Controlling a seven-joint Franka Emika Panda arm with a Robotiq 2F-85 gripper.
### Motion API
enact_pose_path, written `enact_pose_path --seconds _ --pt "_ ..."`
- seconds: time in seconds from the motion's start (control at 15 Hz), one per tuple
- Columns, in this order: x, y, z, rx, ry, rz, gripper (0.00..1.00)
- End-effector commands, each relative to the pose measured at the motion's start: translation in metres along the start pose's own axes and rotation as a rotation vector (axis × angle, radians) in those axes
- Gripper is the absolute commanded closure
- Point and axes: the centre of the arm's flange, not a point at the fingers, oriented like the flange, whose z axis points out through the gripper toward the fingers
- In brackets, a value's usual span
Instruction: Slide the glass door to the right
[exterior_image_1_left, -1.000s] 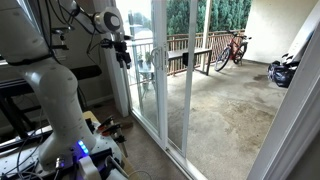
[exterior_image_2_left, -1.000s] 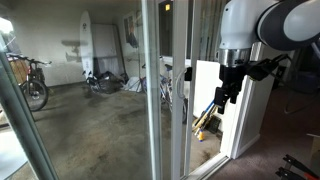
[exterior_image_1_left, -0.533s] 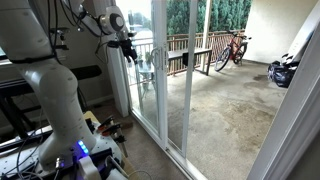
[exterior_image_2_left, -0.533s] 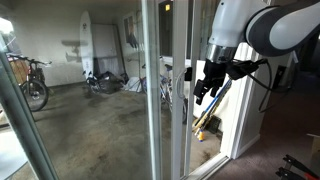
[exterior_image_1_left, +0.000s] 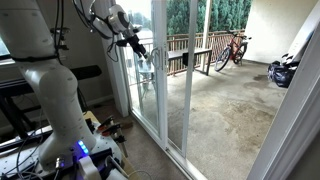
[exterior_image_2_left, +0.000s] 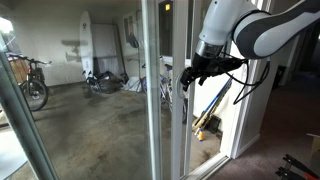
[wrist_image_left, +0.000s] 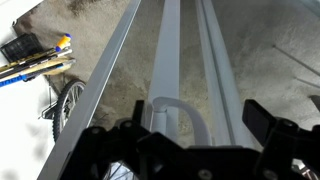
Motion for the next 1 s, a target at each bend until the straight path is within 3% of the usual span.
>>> enact_pose_path --seconds 0.0,0.4,0.93 --pt "0.013 -0.001 0.011 -0.018 0.055 0.051 0.00" --pt "0.021 0.006 0.017 -0.013 0.127 0.116 0.00" --pt "0.034 0.013 -0.010 0.168 0.123 0.209 0.00"
